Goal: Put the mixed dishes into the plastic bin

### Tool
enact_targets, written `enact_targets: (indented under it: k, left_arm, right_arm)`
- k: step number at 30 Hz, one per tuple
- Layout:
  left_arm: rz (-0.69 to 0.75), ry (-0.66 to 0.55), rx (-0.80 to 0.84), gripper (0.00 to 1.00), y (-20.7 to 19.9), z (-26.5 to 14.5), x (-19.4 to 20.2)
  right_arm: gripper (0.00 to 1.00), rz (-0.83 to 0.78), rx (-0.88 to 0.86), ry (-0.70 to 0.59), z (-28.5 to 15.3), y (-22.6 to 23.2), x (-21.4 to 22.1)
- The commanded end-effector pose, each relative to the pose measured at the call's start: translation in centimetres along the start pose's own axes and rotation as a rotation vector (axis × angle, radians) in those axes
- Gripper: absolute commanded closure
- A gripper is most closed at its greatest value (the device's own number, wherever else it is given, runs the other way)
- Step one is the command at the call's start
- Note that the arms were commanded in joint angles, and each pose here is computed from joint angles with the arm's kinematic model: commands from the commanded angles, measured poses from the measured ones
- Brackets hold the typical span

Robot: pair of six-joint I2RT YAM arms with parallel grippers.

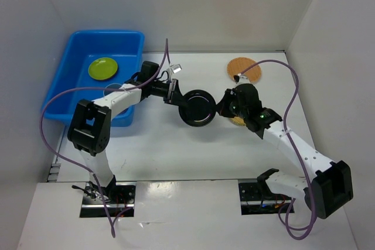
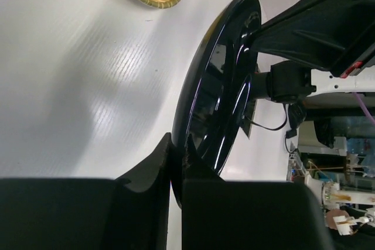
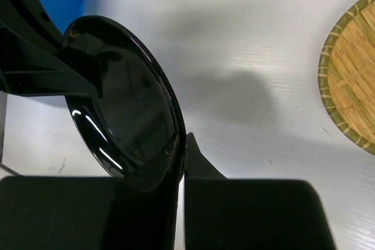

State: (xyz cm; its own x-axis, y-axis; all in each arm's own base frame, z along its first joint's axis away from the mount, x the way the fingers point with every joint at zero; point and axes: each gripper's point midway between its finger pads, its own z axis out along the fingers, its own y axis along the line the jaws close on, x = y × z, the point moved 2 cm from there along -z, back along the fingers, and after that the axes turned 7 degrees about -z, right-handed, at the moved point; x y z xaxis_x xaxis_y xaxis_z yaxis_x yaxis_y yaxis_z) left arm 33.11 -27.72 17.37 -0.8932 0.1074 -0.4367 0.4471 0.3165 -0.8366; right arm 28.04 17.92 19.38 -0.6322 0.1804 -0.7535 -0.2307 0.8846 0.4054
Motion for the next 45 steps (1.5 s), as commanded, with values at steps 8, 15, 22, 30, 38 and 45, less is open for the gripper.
enact_targets:
  k: [8, 15, 22, 30, 38, 45]
  left_arm:
    - [0.115, -0.317, -0.211, 1.0, -2.4, -6.0, -9.4]
    - [0.025, -0.878, -0.364, 1.0, -1.6, -25.4, -19.6]
    - [-0.212, -1.19, -0.503, 1.0, 7.7, -38.3, -20.0]
    - [-0.446, -1.311, -0.611, 1.0, 18.4, -41.5, -17.3]
    - [-0.627, -1.285, -0.649, 0.96, 26.7, -40.0, -14.3]
    - [-0.673, -1.268, -0.7, 0.83, 29.2, -40.2, -14.2]
  right_arm:
    - [0.33, 0.076, 0.105, -0.188, -0.3, -0.2, -4.8]
    - [0.21, 0.243, 0.337, -0.243, -0.9, -9.8, -5.7]
    - [0.2, 0.398, 0.468, -0.356, -4.1, -16.2, -6.1]
    - [0.2, 0.52, 0.598, -0.314, -5.1, -21.0, -3.7]
    - [0.15, 0.633, 0.663, -0.121, -1.9, -23.0, 0.8]
    - [0.14, 0.641, 0.662, -0.084, -1.3, -23.5, 1.8]
